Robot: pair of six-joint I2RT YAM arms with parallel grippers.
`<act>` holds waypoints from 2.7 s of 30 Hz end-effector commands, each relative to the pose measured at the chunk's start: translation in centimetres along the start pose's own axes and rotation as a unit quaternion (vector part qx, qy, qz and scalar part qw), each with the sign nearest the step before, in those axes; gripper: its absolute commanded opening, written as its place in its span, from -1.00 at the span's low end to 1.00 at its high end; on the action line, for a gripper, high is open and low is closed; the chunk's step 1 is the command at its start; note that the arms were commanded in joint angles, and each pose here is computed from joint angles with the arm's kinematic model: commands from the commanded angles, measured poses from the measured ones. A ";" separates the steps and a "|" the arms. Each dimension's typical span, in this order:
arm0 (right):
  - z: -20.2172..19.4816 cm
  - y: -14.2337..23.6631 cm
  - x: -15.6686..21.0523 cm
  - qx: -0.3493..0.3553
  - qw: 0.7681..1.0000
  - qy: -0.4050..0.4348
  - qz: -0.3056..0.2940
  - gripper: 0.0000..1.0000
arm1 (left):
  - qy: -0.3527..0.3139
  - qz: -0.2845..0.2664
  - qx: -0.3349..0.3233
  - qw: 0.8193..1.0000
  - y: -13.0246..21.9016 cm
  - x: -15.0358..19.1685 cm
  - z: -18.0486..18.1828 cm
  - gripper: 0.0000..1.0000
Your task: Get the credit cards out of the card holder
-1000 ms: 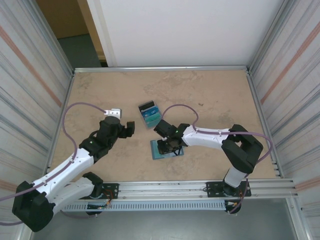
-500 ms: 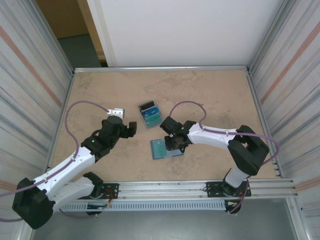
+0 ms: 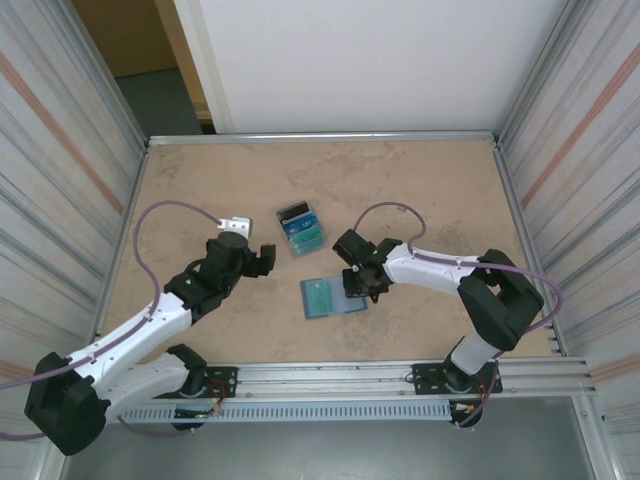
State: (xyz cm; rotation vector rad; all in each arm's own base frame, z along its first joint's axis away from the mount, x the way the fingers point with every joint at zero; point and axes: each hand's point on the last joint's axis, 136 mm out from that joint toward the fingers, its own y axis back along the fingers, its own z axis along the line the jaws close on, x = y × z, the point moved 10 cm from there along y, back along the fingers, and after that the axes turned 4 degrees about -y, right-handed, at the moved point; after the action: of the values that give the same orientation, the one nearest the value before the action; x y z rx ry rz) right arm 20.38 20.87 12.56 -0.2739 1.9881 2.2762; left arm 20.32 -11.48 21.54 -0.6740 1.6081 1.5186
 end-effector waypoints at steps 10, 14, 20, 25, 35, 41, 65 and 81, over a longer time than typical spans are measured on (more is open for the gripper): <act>-2.0 3.4 -0.3 0.002 0.999 -0.017 -0.038 -0.40 | -0.012 -0.004 0.006 1.000 0.5 -0.7 -0.2 0.97; -2.5 5.4 -0.2 -0.005 0.998 -0.026 -0.062 -0.42 | -0.021 -0.002 0.012 1.000 0.7 -0.4 -0.4 0.98; -1.7 6.9 0.1 -0.071 0.995 -0.046 -0.061 -0.51 | -0.057 0.017 0.036 0.998 0.7 1.3 -2.2 0.97; 0.0 6.7 0.4 -0.147 0.986 -0.061 -0.045 -0.54 | -0.087 0.043 0.052 0.994 0.6 3.6 -4.4 0.97; 3.6 3.2 0.9 -0.181 0.982 -0.044 0.011 -0.63 | -0.071 0.101 0.088 0.988 -0.7 7.0 -6.3 0.97; 4.9 1.7 0.9 -0.193 0.980 -0.038 0.034 -0.65 | -0.113 0.113 0.081 0.984 -1.5 8.1 -8.2 0.98; 3.4 -1.8 0.7 -0.191 0.975 -0.076 0.078 -0.67 | -0.142 0.151 0.067 0.976 -3.9 9.3 -9.9 0.97; 2.7 -2.9 1.0 -0.236 0.963 -0.094 0.094 -0.67 | -0.167 0.188 0.052 0.967 -4.3 10.0 -10.0 0.97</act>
State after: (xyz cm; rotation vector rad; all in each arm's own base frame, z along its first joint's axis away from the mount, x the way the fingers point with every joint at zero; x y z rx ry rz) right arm 20.03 24.00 10.49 0.0301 1.4659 2.7184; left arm 16.75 -20.70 10.84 -0.0794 1.6285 1.6312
